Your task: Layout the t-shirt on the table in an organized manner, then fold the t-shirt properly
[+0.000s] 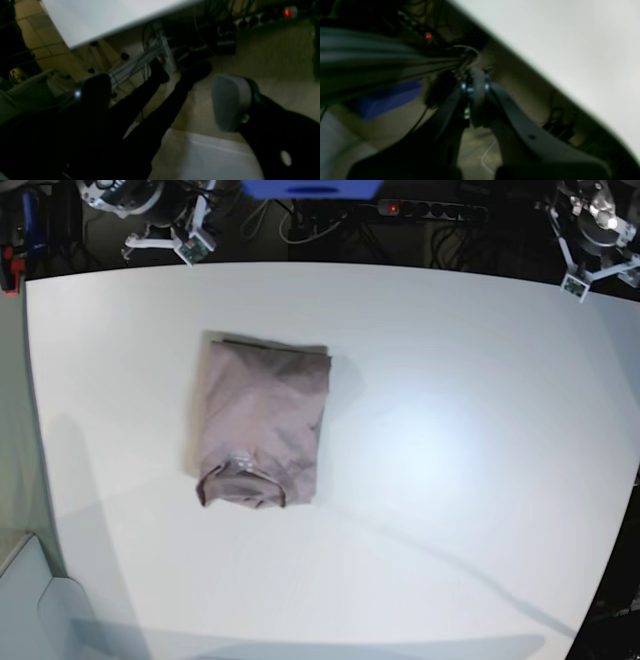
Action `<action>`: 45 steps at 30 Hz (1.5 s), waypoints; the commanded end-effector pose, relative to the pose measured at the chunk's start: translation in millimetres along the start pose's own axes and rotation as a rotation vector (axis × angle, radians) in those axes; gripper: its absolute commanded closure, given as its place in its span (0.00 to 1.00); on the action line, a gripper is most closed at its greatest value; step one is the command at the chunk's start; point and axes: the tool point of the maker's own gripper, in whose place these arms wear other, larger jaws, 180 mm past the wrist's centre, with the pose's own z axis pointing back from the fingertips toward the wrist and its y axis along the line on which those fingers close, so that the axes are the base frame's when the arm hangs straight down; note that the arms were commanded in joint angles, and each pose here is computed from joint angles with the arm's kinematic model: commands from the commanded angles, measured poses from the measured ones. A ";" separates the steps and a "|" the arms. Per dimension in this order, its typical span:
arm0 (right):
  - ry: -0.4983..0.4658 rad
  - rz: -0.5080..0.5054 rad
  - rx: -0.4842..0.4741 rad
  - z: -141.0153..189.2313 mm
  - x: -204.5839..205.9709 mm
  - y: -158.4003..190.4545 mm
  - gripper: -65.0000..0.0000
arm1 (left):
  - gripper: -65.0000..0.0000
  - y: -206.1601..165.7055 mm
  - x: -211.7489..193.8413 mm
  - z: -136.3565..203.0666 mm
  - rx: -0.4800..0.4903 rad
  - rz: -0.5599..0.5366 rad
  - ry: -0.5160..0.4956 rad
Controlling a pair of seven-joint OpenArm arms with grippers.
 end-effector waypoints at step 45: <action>0.353 -0.489 -0.440 -121.6 -253.1 56.7 1.00 | 1.00 -294.2 -60.2 -142.3 -0.402 0.511 0.053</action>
